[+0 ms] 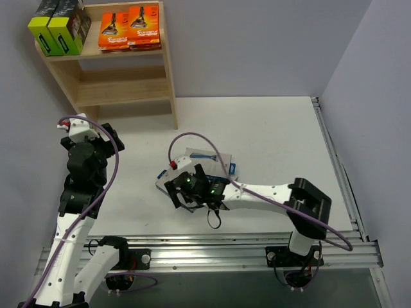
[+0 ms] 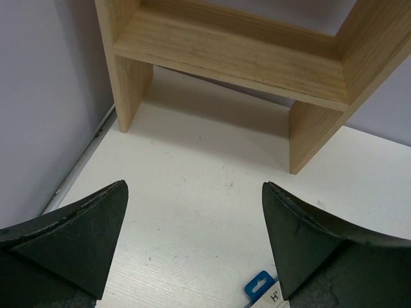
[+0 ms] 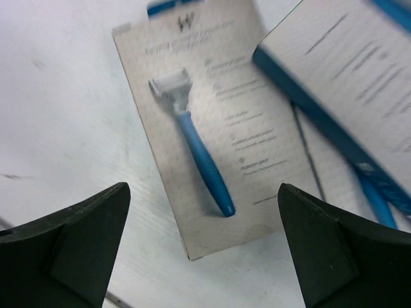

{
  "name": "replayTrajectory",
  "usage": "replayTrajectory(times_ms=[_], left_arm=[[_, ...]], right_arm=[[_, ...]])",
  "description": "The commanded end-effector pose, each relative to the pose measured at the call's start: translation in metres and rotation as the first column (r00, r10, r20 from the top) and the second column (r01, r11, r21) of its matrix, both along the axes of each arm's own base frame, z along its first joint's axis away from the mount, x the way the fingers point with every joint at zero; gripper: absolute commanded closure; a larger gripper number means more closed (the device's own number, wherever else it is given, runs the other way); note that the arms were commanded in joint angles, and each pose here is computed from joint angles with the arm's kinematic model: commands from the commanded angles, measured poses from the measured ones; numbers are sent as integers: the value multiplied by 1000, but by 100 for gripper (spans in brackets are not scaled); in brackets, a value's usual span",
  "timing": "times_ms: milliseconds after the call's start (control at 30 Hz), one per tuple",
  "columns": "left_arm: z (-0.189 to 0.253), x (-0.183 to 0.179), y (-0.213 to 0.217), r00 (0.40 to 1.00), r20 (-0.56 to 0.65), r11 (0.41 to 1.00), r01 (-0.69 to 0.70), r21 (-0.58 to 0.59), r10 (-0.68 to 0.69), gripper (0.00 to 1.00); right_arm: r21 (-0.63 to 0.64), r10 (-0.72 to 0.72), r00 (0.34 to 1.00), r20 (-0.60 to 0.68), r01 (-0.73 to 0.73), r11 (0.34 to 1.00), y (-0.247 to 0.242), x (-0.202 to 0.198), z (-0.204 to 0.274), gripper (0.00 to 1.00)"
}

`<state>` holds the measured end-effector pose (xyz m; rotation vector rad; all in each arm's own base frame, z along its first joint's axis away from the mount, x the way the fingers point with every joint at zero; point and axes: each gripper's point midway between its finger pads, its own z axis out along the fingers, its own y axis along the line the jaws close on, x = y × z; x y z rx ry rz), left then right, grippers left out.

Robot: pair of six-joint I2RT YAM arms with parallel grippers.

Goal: Place and organize the shaving razors onto the shelf
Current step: Grab a shaving razor with the right arm

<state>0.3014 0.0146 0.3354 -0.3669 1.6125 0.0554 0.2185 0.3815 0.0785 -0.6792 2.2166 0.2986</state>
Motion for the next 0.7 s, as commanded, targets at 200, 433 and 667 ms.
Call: replayTrajectory(times_ms=[200,433,667], left_arm=[[9,1,-7,999,27,999,34,2,-34,6],[7,4,-12,998,24,998,55,-2,-55,6],[5,6,-16,997,18,998,70,0,-70,6]], right_arm=[[424,-258,963,-75,265,866,-89,84,86,13],[541,-372,899,-232,437,718,-161,100,66,16],[553,-369,871,-324,491,673,-177,95,33,5]])
